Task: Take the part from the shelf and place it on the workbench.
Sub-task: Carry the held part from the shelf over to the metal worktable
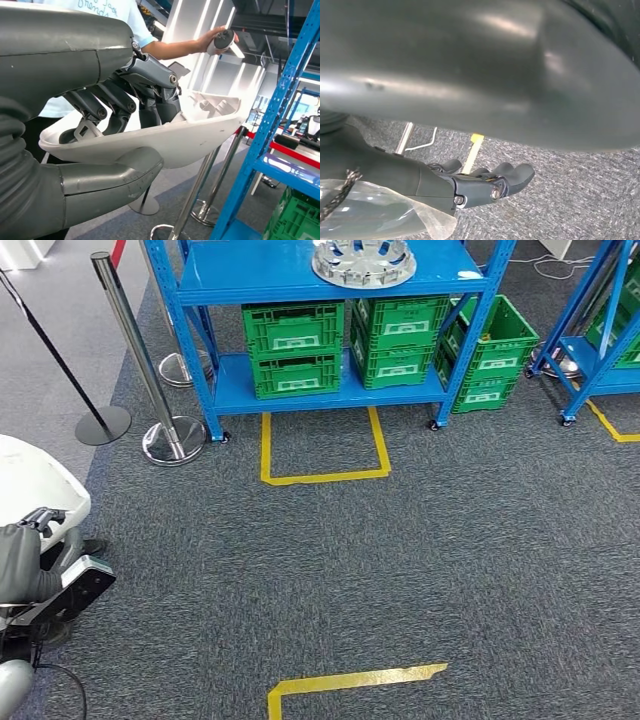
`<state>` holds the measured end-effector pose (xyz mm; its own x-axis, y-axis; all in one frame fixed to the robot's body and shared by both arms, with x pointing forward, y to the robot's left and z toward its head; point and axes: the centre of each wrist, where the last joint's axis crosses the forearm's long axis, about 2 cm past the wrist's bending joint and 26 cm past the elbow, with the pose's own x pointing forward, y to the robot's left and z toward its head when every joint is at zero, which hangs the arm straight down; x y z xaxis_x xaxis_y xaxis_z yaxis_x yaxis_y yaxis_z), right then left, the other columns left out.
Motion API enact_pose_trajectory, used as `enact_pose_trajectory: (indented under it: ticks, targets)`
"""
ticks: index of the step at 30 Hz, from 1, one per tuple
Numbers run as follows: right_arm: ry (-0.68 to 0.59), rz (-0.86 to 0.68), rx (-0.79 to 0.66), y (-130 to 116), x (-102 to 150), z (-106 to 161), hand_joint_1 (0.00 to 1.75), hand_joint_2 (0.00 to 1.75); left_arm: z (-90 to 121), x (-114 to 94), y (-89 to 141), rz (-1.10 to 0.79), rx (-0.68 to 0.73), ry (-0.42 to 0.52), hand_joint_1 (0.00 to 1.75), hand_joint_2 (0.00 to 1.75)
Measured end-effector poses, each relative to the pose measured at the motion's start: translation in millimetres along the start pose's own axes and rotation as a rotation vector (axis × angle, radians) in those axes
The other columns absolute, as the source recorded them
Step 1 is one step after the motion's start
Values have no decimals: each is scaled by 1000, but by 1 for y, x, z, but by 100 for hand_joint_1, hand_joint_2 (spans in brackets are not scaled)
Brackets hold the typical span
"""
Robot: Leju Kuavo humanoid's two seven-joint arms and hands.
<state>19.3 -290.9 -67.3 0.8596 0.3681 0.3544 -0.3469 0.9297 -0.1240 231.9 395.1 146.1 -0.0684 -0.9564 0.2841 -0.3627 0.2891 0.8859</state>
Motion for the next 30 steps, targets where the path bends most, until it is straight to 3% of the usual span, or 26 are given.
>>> enact_pose_trajectory:
  ticks: [30]
  targets:
    - [-7, -28, -25, -1, 2, 0, 0, 0, 1, -1, 1, -8, -1, 11, 175, 175]
